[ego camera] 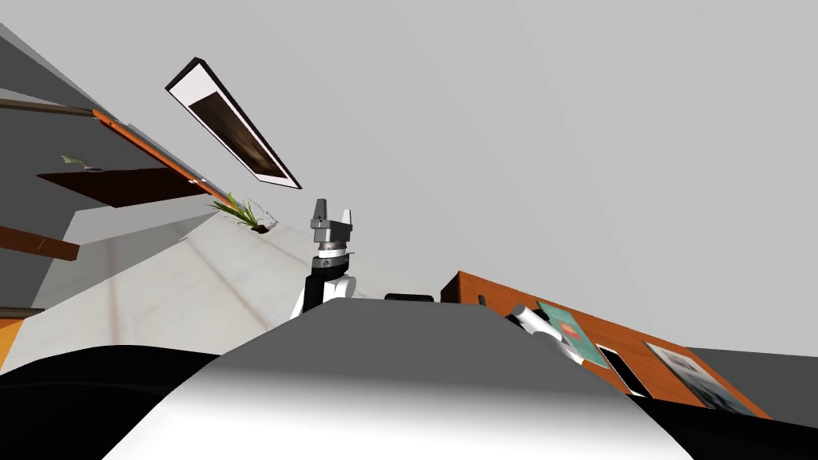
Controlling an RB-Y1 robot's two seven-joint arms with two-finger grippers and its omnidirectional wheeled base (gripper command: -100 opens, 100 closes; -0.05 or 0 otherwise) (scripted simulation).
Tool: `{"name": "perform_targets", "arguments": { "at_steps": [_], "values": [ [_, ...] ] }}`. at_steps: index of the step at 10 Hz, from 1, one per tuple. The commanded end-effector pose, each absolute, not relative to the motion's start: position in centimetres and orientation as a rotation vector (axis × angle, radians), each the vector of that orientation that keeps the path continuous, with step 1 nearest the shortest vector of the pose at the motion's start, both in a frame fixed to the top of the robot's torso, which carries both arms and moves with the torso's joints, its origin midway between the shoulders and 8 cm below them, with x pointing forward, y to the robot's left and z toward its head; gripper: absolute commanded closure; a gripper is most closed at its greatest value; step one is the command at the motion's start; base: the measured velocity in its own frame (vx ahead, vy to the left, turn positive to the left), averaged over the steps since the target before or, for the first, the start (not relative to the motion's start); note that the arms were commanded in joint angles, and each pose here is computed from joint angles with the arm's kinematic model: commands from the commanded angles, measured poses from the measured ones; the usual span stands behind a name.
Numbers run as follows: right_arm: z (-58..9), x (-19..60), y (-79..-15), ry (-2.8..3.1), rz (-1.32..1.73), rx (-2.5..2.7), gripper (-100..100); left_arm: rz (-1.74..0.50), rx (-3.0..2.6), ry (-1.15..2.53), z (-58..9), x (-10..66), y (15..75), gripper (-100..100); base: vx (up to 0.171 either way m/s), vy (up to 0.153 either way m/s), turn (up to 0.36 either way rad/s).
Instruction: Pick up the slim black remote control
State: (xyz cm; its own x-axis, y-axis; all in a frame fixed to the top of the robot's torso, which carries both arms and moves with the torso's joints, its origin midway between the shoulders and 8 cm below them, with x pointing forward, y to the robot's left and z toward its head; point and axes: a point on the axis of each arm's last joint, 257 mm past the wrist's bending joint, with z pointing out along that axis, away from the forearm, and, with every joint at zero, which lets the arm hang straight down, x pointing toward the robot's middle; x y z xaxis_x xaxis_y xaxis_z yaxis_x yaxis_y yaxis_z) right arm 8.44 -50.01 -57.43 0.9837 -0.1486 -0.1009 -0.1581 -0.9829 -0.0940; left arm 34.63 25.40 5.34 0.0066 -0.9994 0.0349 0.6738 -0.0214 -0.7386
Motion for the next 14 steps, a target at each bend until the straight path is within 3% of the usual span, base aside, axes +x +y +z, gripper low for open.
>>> {"name": "perform_targets", "arguments": {
  "at_steps": [1,5,6,7,11,12,14],
  "values": [
    [-57.3,7.8,-48.7,0.282,0.201,-2.966,-100,-1.479,-0.678,0.622,5.3,34.6,25.4,0,0.191,-0.077,-0.048],
    [-57.1,7.3,-47.8,0.317,0.249,-2.911,-100,-1.479,-0.678,0.622,5.3,34.6,25.4,0,0.114,-0.055,-0.024],
    [-57.1,7.3,-47.7,0.320,0.252,-2.907,0,-1.480,-0.678,0.622,5.3,34.6,25.4,0,0.009,-0.006,0.002],
    [-58.0,6.8,-46.8,0.310,0.252,-2.909,-100,-1.480,-0.678,0.622,5.3,34.6,25.4,0,0.024,-0.006,-0.066],
    [-58.9,6.3,-45.9,0.300,0.255,-2.910,-100,-1.480,-0.678,0.622,5.3,34.6,25.4,0,0.013,0.001,-0.042],
    [-59.0,6.3,-45.9,0.299,0.254,-2.912,100,-1.480,-0.678,0.622,5.3,34.6,25.4,0,0.000,0.000,0.000],
    [-58.9,6.3,-46.0,0.301,0.253,-2.913,100,-1.480,-0.678,0.622,5.3,34.6,25.4,0,0.001,0.003,0.001]
  ]
}}
